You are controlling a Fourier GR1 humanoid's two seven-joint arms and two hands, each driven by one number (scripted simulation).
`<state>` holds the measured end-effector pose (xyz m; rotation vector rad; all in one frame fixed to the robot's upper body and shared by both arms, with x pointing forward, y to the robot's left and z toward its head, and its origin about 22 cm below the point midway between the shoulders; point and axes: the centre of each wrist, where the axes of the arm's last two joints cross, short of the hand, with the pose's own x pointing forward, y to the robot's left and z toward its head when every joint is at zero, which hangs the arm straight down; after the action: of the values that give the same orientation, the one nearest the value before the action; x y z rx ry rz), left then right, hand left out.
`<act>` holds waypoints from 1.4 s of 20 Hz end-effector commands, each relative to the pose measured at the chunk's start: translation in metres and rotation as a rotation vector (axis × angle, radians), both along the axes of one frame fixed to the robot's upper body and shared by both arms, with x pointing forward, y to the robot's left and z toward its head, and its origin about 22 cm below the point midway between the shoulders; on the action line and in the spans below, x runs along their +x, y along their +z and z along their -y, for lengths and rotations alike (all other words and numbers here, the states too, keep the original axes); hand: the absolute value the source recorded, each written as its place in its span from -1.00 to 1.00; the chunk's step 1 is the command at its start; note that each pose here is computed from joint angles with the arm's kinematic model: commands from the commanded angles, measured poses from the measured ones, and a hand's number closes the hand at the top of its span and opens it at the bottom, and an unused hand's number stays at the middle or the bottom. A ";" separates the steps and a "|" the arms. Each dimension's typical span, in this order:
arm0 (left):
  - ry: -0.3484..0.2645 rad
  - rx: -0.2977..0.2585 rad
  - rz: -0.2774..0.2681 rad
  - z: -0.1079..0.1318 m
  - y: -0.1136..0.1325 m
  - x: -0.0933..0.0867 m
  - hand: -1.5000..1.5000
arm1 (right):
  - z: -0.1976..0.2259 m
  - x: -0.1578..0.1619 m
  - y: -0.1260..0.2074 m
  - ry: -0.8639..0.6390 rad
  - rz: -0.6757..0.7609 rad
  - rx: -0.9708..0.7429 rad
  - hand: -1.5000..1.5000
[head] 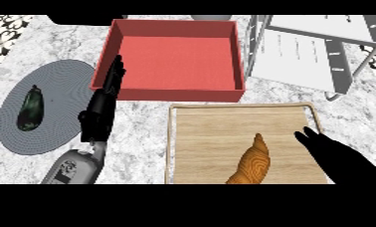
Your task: Pick the croissant from the tray and place it in the tiered basket
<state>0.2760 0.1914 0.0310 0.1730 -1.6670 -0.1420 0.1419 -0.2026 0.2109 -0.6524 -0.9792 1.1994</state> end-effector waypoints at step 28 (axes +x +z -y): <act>0.034 -0.011 -0.014 -0.012 0.004 0.001 0.00 | -0.043 0.026 -0.049 -0.086 -0.037 -0.272 -1.00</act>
<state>0.2746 0.2035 0.0315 0.1926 -1.6597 -0.1090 0.1725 -0.1702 0.1690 -0.7758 -0.9206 1.3649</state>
